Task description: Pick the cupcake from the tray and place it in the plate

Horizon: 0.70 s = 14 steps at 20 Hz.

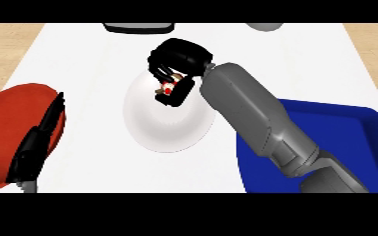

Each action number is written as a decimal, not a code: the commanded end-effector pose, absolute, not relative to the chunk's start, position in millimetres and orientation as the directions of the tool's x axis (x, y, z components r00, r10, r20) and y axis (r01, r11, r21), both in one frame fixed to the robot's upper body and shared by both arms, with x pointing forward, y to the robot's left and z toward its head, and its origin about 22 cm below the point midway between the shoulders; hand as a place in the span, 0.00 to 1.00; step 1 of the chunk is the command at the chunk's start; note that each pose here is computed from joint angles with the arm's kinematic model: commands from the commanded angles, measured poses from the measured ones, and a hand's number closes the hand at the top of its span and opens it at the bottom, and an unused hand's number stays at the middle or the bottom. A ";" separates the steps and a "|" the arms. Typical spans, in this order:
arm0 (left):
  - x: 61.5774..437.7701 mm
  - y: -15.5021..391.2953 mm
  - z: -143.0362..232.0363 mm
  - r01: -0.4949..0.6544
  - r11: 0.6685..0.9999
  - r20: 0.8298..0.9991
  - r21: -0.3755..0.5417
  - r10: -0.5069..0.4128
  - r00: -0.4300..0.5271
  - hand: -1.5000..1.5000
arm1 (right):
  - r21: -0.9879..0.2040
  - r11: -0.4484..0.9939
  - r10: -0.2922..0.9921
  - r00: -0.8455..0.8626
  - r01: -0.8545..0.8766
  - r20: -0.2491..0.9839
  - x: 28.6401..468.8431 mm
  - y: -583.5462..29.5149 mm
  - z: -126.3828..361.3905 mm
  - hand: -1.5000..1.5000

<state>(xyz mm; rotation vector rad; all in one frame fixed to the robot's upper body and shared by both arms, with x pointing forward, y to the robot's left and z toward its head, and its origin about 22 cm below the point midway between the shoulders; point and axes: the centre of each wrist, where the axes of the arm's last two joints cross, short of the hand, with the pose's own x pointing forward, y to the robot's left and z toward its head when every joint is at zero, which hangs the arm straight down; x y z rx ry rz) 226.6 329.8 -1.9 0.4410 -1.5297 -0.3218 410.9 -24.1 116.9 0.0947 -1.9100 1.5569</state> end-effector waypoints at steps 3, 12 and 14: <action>222.2 319.9 -2.1 -0.053 0.885 0.886 0.463 -0.463 0.005 0.50 | -0.789 0.231 0.366 -0.700 -0.570 0.613 397.0 -23.6 72.0 1.00; 234.2 328.5 -2.4 -0.061 0.884 0.886 0.463 -0.464 0.006 0.50 | -0.722 0.371 0.442 -0.573 -0.584 0.690 384.3 -11.5 67.5 0.00; 233.8 321.2 -0.7 -0.070 0.880 0.882 0.469 -0.471 -0.007 0.50 | -0.665 0.477 0.374 -0.552 -0.575 0.745 384.6 -24.8 51.0 0.00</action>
